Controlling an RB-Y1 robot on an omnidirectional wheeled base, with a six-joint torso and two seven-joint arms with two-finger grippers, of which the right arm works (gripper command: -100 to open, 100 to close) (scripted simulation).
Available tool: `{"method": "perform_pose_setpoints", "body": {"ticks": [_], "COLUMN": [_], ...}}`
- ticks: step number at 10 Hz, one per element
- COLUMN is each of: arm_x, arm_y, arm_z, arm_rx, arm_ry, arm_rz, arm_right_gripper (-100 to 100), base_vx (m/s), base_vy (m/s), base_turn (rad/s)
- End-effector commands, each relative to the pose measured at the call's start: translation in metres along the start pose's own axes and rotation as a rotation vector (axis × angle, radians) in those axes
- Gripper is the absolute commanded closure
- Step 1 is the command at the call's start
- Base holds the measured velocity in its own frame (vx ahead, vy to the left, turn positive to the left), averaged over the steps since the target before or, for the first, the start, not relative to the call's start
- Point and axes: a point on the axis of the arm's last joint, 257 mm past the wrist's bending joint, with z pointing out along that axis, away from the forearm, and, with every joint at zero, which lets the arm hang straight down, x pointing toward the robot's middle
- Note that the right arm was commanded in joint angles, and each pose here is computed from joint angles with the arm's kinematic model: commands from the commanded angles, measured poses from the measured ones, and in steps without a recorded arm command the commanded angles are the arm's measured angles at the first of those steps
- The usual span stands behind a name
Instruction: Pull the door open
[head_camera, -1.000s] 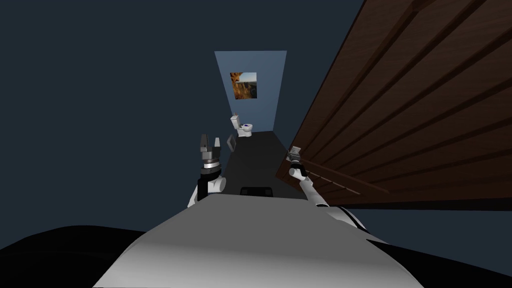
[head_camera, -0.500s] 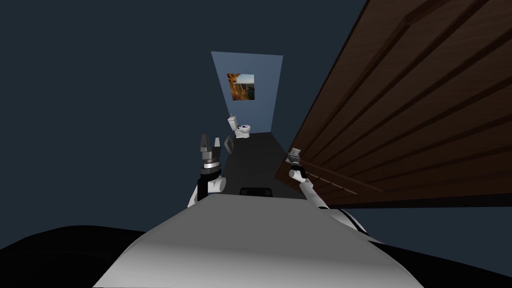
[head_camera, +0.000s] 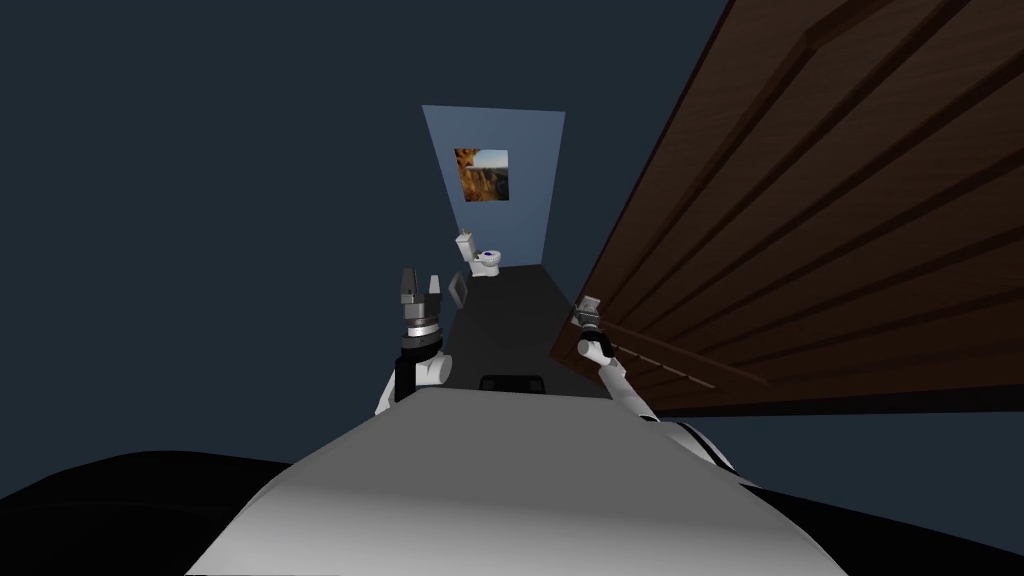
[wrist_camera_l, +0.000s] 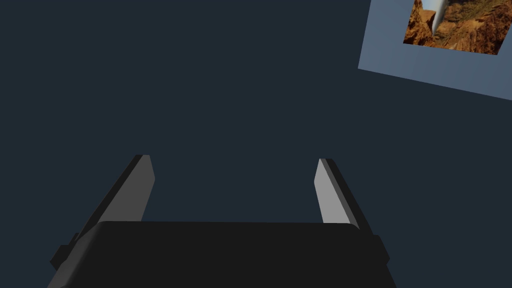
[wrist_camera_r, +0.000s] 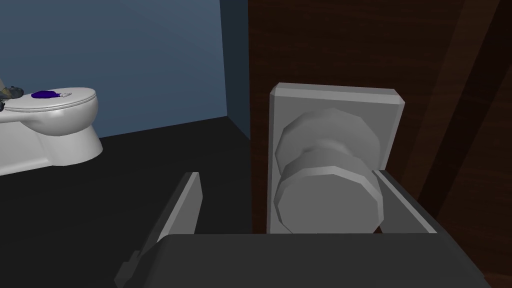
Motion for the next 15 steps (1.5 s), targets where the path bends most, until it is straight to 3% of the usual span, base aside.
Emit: {"method": "perform_pose_setpoints", "body": {"ticks": [1,15], "arm_x": [-0.0022,-0.0016], "arm_y": [-0.0302,-0.038], "arm_z": [0.0,-0.0015], "arm_rx": [0.043,0.052], "arm_ry": [-0.008,-0.008], "arm_rz": [0.014,0.016], "arm_right_gripper": [100,100], "base_vx": [0.01,-0.002], "base_vy": [-0.005,0.001], "base_turn": [-0.002,-0.009]}}
